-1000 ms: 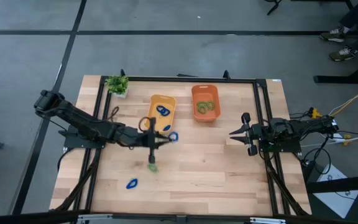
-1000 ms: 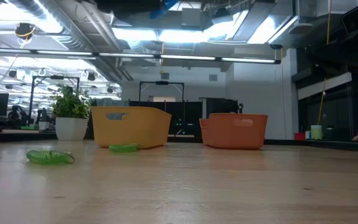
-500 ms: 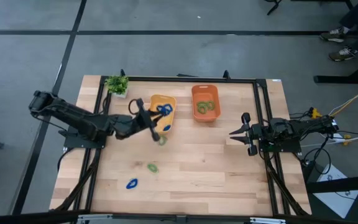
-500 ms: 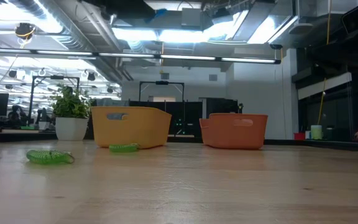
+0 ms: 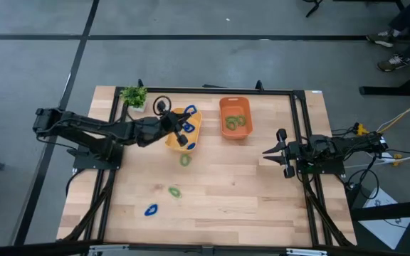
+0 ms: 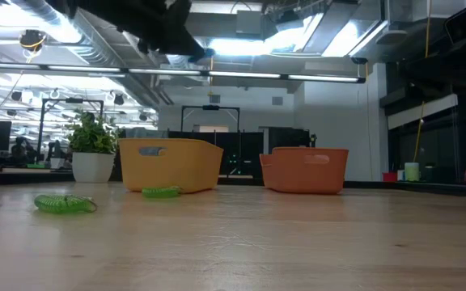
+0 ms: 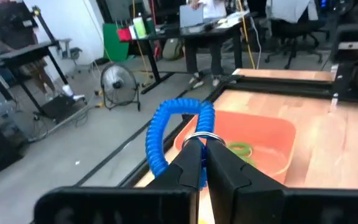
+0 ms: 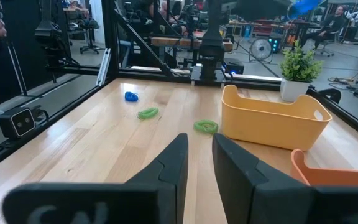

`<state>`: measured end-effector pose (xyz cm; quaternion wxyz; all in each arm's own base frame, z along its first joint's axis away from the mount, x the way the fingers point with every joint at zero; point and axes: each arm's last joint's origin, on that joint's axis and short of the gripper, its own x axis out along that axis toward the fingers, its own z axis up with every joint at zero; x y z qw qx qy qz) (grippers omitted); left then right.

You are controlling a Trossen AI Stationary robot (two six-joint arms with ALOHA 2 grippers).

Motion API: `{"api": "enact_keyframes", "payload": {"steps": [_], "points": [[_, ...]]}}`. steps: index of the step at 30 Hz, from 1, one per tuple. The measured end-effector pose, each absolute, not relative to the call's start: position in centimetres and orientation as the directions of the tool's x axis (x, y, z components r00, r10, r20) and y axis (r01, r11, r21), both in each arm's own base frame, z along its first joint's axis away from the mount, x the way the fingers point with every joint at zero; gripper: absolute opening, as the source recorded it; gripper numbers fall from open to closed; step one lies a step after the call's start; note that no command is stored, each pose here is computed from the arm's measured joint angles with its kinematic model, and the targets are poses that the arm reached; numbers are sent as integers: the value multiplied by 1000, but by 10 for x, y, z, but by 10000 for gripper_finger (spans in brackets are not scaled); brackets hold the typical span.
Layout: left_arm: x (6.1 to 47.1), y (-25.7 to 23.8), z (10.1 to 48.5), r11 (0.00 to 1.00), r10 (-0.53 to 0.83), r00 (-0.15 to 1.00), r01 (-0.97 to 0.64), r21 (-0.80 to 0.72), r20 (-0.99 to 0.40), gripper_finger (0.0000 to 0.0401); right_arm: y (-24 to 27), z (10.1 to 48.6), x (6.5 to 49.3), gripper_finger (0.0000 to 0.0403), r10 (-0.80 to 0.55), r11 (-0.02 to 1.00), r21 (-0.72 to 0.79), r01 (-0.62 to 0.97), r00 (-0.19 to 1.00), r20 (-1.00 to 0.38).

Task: Sort items
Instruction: Put the blue keychain into the yellow bin

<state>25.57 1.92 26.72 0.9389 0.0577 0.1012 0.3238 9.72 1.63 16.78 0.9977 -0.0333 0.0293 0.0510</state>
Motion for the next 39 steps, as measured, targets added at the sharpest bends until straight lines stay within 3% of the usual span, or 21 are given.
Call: {"api": "enact_keyframes", "payload": {"steps": [7,18,30,39], "points": [[252,34,253,801,595,750,-580,145,-289,8,16,168,97,75,100,993,-64,-104,993,-62],[242,53,234,840,457,729,-542,-23,-509,8,16,168,97,75,99,993,-63,-103,993,-62],[244,54,223,853,361,732,-509,-112,-578,8,16,168,97,75,100,993,-63,-104,993,-62],[257,58,195,841,382,650,-539,-45,-657,8,16,168,97,75,99,993,-63,-103,993,-62]]}}
